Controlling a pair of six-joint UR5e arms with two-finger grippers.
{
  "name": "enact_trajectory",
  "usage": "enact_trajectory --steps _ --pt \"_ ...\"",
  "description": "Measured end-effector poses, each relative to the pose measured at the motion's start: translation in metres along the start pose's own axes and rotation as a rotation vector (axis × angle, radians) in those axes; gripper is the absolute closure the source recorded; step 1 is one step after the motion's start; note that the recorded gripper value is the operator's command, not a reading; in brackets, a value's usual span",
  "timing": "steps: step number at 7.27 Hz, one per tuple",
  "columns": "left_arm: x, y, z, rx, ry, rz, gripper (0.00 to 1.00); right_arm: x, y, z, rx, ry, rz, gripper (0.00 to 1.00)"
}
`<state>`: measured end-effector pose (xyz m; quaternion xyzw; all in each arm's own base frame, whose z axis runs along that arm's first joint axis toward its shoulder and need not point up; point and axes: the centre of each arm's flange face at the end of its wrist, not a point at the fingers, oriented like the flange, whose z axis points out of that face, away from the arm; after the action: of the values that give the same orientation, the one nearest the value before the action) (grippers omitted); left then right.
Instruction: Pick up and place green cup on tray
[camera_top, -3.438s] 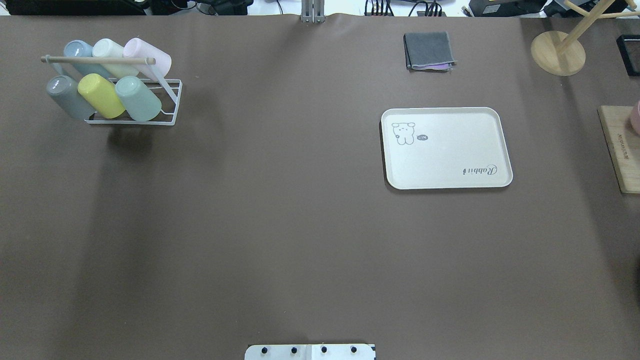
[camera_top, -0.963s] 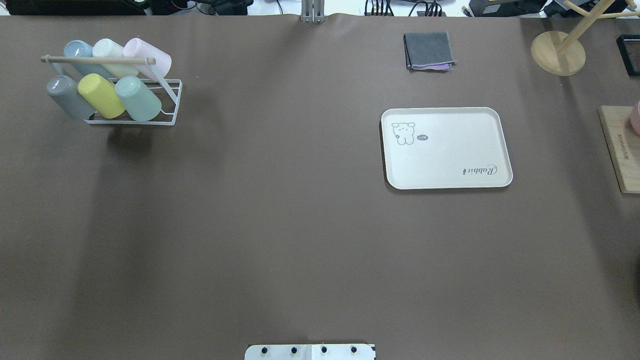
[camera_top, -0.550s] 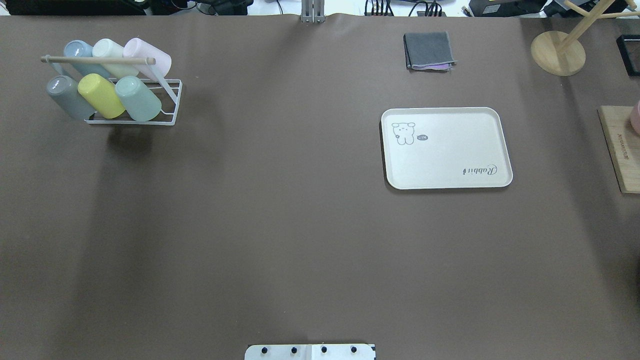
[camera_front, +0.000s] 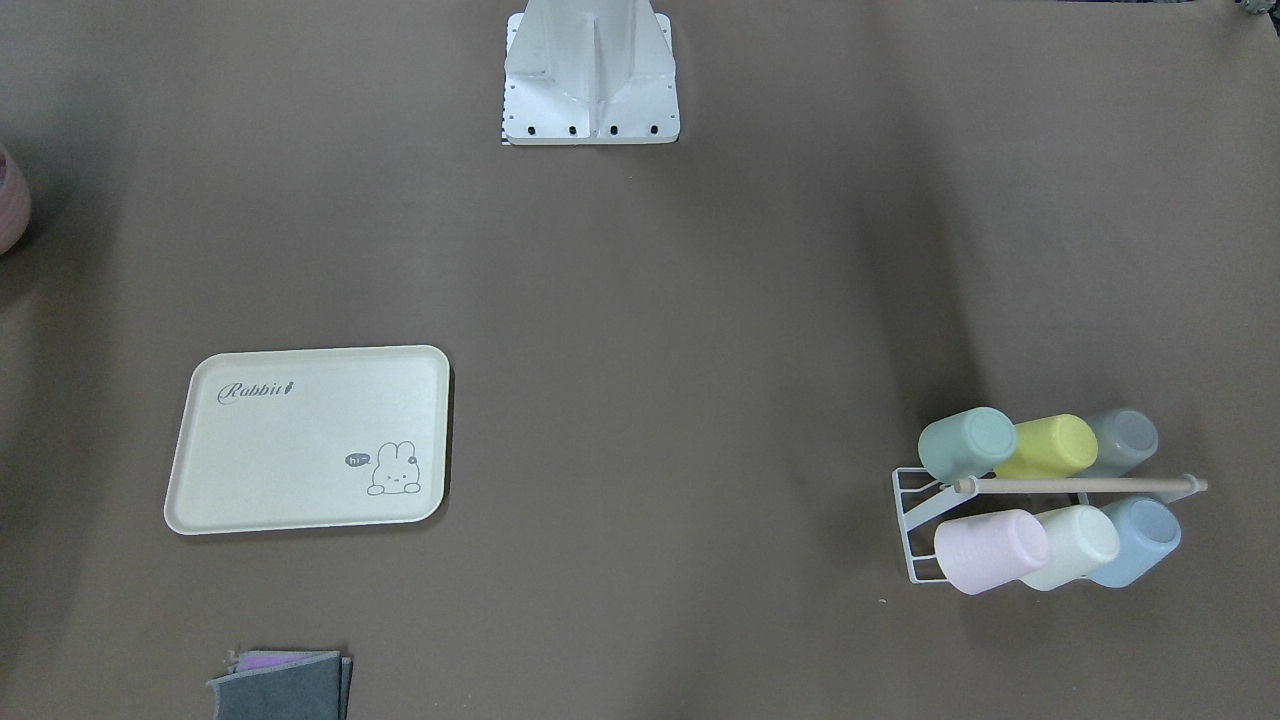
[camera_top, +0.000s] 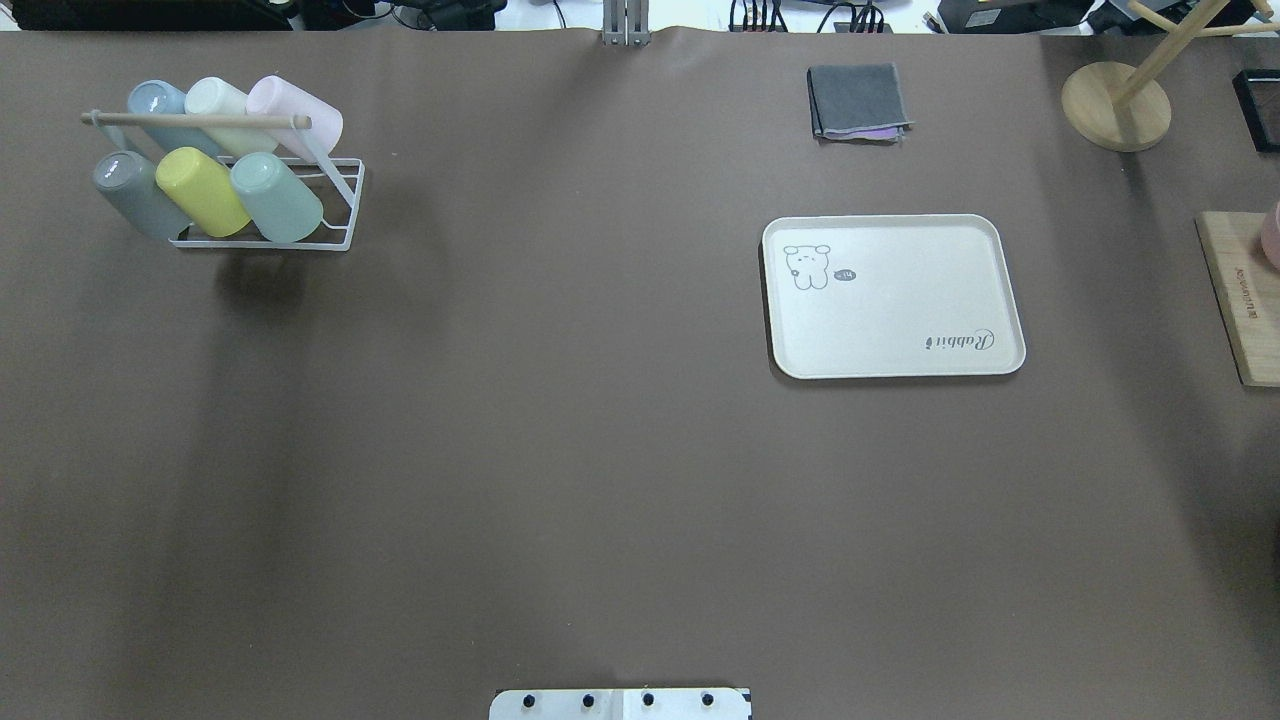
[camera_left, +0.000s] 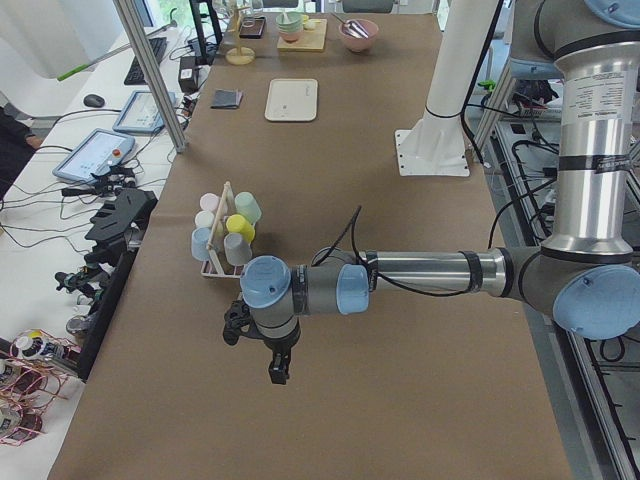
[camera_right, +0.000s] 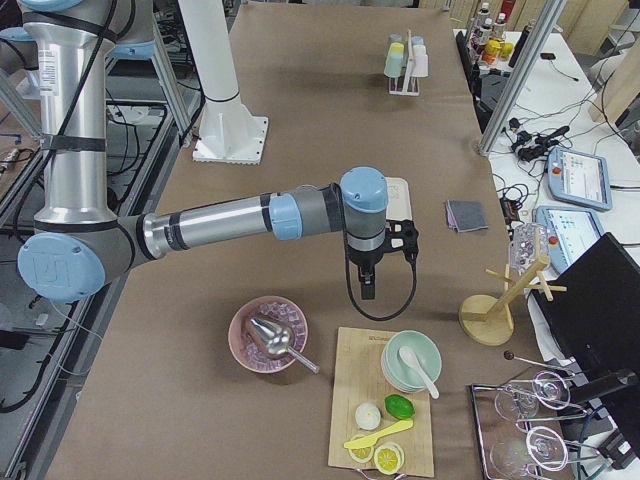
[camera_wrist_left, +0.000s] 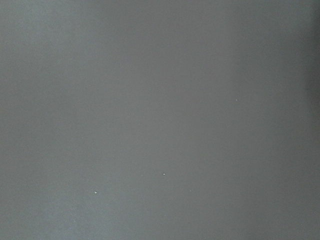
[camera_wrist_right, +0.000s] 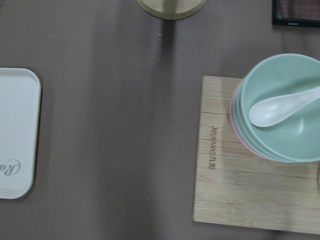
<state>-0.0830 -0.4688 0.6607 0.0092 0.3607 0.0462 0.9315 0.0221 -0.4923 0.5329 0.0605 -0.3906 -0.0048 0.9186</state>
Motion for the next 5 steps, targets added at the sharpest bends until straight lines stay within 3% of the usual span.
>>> enact_trajectory --steps 2,5 --pt "0.022 -0.011 -0.025 -0.009 0.001 -0.021 0.02 -0.057 -0.052 0.026 -0.047 -0.066 0.028 0.01" --pt "0.096 -0.042 -0.098 0.017 0.001 -0.165 0.02 -0.110 -0.102 0.092 -0.090 -0.105 -0.023 0.00"
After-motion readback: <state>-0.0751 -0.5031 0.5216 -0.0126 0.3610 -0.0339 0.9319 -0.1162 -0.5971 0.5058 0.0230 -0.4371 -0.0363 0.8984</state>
